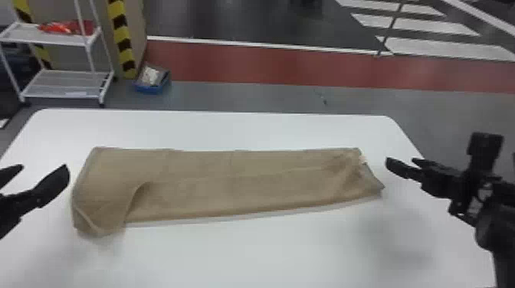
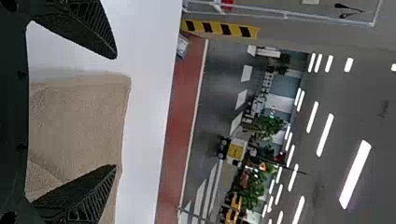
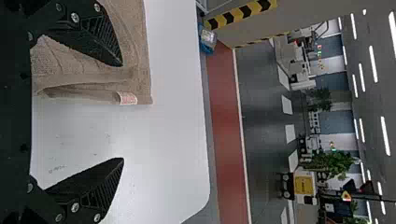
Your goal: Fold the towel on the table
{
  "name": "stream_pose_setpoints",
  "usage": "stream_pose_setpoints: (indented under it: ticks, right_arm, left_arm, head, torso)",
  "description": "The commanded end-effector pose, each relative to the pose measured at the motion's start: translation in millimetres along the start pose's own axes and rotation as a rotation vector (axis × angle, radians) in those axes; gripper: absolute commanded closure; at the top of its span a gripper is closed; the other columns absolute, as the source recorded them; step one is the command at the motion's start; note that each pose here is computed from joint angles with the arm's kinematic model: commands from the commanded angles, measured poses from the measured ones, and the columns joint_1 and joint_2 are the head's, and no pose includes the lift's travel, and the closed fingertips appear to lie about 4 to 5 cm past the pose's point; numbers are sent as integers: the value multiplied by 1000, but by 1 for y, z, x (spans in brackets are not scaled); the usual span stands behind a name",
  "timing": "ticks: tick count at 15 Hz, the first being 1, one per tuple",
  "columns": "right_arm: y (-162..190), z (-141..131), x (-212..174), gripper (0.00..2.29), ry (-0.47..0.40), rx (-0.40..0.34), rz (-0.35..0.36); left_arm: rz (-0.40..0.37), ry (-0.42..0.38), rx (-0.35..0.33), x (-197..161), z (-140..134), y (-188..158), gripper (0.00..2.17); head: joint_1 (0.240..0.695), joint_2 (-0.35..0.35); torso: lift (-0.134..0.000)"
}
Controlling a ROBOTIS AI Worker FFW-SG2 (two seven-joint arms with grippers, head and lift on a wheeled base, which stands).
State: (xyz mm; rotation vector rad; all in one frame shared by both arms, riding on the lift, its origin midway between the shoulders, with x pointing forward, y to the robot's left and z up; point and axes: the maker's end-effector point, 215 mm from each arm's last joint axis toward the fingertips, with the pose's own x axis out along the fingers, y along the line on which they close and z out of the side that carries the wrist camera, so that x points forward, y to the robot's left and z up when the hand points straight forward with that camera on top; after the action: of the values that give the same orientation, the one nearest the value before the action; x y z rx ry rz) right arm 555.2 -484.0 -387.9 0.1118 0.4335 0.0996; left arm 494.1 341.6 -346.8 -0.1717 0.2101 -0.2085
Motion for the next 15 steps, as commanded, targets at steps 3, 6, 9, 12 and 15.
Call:
stream_pose_setpoints:
  ticks: [3, 6, 9, 12, 15]
  right_arm:
    - [7, -9, 2, 188, 22, 35, 21]
    - [8, -18, -2, 188, 28, 65, 33]
    - [10, -20, -1, 188, 32, 81, 40]
    - [13, -22, 0, 188, 42, 88, 45]
    - [9, -23, -2, 188, 42, 96, 38]
  left_arm:
    - [-77, -189, 263, -45, 7, -6, 157]
    - [-147, -288, 427, -70, -7, -24, 218]
    - [-223, -225, 432, -73, -43, -47, 218]
    - [-336, -169, 512, -74, -66, -95, 221]
    - [-381, -122, 535, -72, -78, -110, 272]
  head:
    - [695, -141]
    - [695, -146]
    - [695, -159]
    - [695, -200]
    - [695, -255]
  torso:
    - [-123]
    - [-123]
    - [-123]
    - [-123]
    - [-123]
